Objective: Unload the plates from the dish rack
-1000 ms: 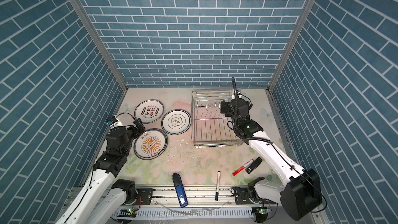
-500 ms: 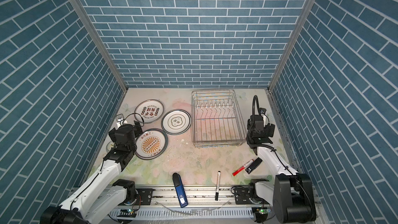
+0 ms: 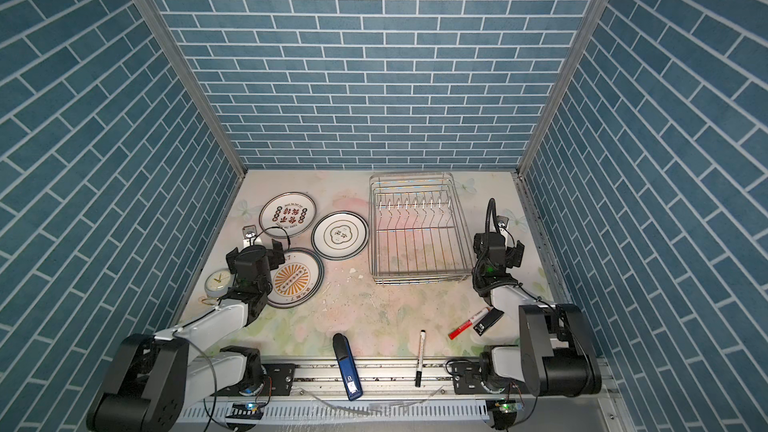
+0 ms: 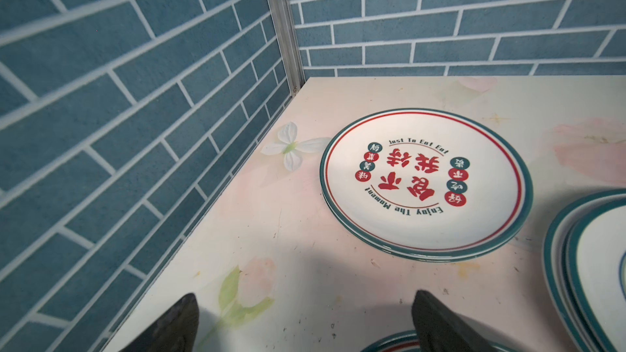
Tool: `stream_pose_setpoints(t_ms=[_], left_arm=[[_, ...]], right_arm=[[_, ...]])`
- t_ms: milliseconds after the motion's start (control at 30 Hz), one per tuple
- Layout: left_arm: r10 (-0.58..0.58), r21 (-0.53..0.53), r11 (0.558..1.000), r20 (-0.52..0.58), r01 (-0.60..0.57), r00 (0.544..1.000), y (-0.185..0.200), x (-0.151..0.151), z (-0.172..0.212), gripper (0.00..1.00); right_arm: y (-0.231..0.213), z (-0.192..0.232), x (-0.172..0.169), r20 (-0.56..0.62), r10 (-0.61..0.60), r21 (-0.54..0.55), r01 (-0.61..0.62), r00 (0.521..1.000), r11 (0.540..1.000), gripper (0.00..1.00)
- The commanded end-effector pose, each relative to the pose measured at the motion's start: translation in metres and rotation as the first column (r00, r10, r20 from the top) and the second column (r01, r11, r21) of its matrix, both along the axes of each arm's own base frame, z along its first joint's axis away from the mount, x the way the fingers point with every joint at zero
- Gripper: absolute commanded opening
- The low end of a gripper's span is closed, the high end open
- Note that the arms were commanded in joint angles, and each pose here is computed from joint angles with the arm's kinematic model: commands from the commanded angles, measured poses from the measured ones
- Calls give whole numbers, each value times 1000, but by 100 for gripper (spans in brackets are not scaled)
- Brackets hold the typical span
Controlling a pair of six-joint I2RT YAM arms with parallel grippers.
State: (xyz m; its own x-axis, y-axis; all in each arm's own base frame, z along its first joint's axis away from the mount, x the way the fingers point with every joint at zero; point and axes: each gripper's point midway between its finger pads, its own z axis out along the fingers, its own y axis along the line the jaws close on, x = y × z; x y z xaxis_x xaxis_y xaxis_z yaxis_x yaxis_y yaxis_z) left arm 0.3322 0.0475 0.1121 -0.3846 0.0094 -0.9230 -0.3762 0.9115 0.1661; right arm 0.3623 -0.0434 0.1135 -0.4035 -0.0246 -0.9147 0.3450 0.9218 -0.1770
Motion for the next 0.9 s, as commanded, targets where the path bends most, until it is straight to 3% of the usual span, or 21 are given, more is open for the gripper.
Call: stream_pose_setpoints(t_ms=[0,133,300,533,633,867], left_arm=[[-10,-43,999,66,13,998,-1,15,13,100],[-20,-73,997,104,28,994,0,18,14,100],[-44,-60,997,110,51,993,-2,21,15,100],[-84,-14,996,136,87,987,-6,33,12,100],[-176,-6,984,105,177,979,-21,46,-6,100],[-188,-22,982,42,189,981,-22,56,-16,100]], right_arm=[[12,6,9,49,82,-5,-81,995,997,97],[15,11,9,155,112,-31,-108,982,994,97],[19,-2,19,89,127,-26,-126,988,992,98],[21,-4,21,84,155,-9,-155,984,988,98],[23,-5,20,102,188,13,-190,977,982,98],[11,-11,24,78,148,60,-153,986,986,98]])
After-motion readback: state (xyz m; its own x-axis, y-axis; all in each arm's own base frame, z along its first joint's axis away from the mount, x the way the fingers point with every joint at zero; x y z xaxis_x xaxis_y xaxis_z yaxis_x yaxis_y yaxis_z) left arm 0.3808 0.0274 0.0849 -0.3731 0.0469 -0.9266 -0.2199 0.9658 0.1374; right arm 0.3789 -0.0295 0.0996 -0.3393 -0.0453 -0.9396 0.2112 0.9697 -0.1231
